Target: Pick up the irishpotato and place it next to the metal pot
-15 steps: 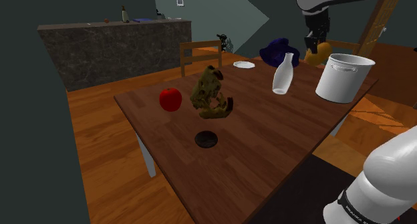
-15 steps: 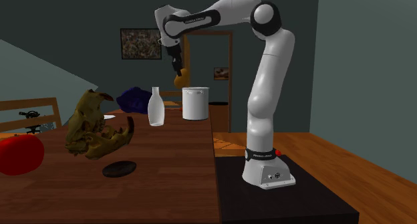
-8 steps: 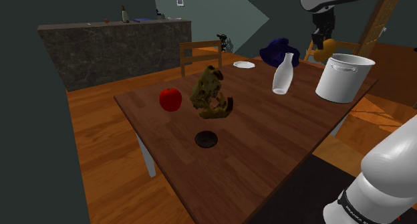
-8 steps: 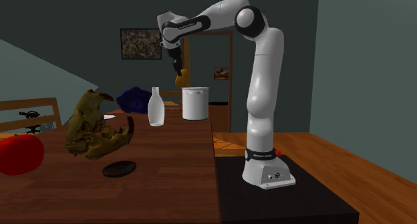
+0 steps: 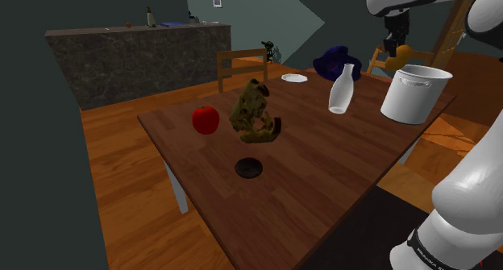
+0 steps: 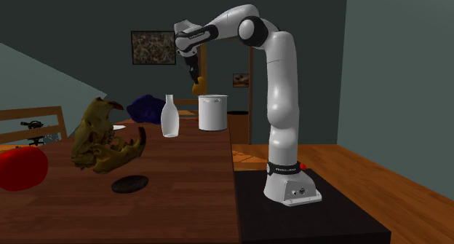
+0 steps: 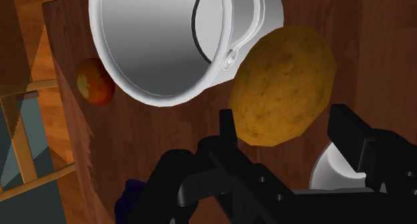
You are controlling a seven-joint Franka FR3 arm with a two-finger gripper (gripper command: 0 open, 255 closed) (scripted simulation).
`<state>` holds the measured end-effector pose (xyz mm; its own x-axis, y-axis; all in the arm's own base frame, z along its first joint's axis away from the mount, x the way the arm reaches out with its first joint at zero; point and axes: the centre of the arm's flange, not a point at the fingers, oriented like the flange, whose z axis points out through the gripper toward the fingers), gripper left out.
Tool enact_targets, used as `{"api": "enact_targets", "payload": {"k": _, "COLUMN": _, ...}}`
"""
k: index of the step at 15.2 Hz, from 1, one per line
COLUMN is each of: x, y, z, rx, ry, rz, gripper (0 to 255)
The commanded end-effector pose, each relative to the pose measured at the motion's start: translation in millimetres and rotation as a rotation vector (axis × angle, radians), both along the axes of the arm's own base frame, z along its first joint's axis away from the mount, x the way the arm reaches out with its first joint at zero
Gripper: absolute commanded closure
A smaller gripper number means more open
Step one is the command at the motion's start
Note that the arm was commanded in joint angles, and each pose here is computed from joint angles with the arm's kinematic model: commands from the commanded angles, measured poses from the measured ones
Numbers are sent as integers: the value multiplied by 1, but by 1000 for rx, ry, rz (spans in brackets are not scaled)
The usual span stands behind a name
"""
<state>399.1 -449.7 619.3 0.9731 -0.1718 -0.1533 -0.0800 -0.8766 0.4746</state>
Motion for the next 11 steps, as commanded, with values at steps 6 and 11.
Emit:
{"api": "enact_targets", "payload": {"k": 6, "x": 0, "y": -5, "z": -34, "rx": -1, "ry": 0, "rz": 1, "gripper": 255}}
{"api": "enact_targets", "payload": {"k": 11, "x": 0, "y": -5, "z": -60, "rx": -1, "ry": 0, "rz": 1, "gripper": 255}}
